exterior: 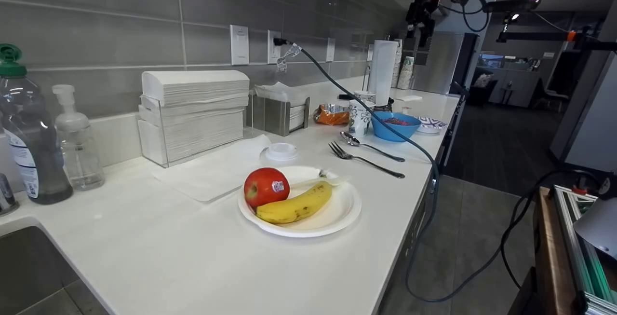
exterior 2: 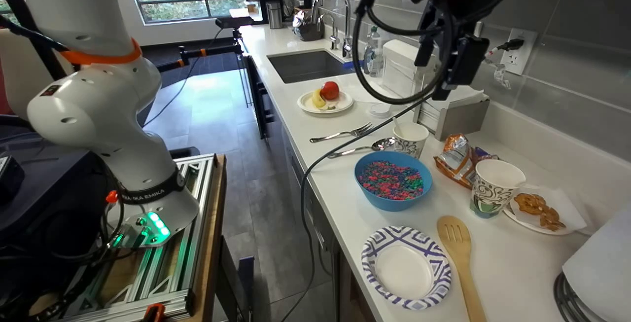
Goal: Pick up the spoon and get some of the objects from the bowl and put them in the cup
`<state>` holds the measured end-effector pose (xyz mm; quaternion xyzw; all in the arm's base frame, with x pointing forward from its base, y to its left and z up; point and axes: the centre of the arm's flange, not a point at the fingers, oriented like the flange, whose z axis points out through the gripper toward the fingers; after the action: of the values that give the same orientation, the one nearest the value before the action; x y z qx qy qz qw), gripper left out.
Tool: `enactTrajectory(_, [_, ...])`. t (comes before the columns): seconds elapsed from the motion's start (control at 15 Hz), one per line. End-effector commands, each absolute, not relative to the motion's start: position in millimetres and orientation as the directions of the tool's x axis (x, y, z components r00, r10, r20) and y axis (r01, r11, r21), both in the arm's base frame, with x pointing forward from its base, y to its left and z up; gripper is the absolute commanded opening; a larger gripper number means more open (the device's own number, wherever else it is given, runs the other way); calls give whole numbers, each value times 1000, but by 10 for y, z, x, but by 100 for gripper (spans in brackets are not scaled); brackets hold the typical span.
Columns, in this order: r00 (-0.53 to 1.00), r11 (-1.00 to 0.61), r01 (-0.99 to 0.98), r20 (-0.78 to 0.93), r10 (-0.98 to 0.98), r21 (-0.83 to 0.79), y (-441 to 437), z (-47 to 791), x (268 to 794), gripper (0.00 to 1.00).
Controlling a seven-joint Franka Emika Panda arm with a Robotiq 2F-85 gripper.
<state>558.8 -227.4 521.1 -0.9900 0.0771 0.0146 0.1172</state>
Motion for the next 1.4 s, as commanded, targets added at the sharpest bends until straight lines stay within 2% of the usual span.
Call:
enactTrajectory(0.0, [992,-963,-108,37,-121,-248,-2502,4981,5953,100])
enactTrajectory(0.2, [990,-967,-95,81,-117,-237,-2663,4717,6127,100])
enactTrajectory(0.27, [989,-969,-115,60,-131,-217,-2537,4853,5951,100])
enactTrajectory(0.6, [990,-970,-111,59,-126,-215,-2628,4690,6052,100])
enactTrajectory(1.33, [978,-979,-6,205,-49,-202,-2800,3917,6536,100])
